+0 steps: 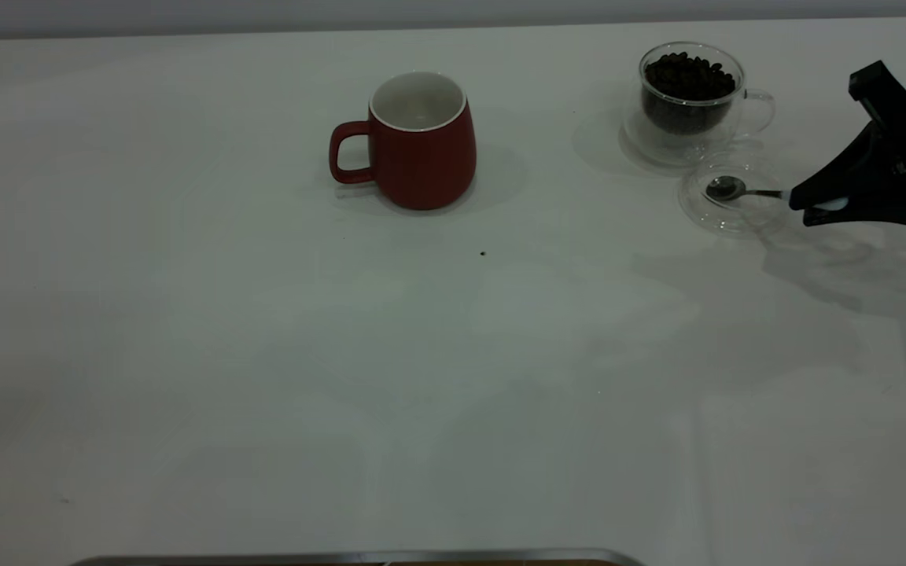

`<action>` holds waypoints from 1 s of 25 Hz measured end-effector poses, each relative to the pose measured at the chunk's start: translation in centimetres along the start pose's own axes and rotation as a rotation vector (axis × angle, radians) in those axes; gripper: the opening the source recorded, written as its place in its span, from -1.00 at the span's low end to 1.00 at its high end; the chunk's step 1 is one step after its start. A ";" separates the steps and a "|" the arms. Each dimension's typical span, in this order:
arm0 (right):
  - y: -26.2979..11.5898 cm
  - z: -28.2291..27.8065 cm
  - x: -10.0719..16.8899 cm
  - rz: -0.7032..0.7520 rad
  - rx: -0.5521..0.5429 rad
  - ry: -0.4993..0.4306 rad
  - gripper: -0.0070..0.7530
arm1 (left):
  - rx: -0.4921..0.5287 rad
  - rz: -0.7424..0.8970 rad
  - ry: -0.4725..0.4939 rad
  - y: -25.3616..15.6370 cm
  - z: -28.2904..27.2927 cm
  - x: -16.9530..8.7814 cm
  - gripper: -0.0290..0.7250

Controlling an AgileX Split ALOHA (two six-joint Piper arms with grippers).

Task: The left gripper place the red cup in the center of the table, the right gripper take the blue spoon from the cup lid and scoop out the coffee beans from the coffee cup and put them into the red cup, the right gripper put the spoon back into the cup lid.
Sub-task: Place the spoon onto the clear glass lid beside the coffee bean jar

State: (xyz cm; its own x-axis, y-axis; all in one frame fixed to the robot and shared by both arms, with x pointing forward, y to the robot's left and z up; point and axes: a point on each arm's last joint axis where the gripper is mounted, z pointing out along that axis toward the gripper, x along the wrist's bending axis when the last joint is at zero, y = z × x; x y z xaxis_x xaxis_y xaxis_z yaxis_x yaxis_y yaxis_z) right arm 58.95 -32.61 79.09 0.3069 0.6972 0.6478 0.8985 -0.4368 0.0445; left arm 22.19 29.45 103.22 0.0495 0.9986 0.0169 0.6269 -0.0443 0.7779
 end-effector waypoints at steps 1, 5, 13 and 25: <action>0.0 0.0 0.0 0.002 -0.002 0.001 -0.70 | 0.000 0.000 0.000 0.0 0.0 0.0 0.33; 0.7 0.0 0.2 -0.004 -0.023 0.006 -0.70 | 0.000 0.002 0.000 0.0 0.0 0.0 0.33; 1.3 1.3 1.6 -0.052 -0.022 0.010 -0.70 | 0.000 0.002 0.000 0.0 0.0 0.0 0.33; 0.7 2.6 1.8 -0.050 0.010 0.018 -0.70 | 0.000 0.002 0.000 0.0 0.0 0.0 0.33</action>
State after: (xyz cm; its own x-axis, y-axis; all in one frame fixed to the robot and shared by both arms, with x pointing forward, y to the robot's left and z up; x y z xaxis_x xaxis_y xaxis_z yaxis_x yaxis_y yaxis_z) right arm 60.95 -30.16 78.35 0.2561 0.7077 0.6585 0.9156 -0.3960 0.0694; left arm 22.19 29.45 103.22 0.0509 0.9985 0.0187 0.6268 -0.0465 0.7778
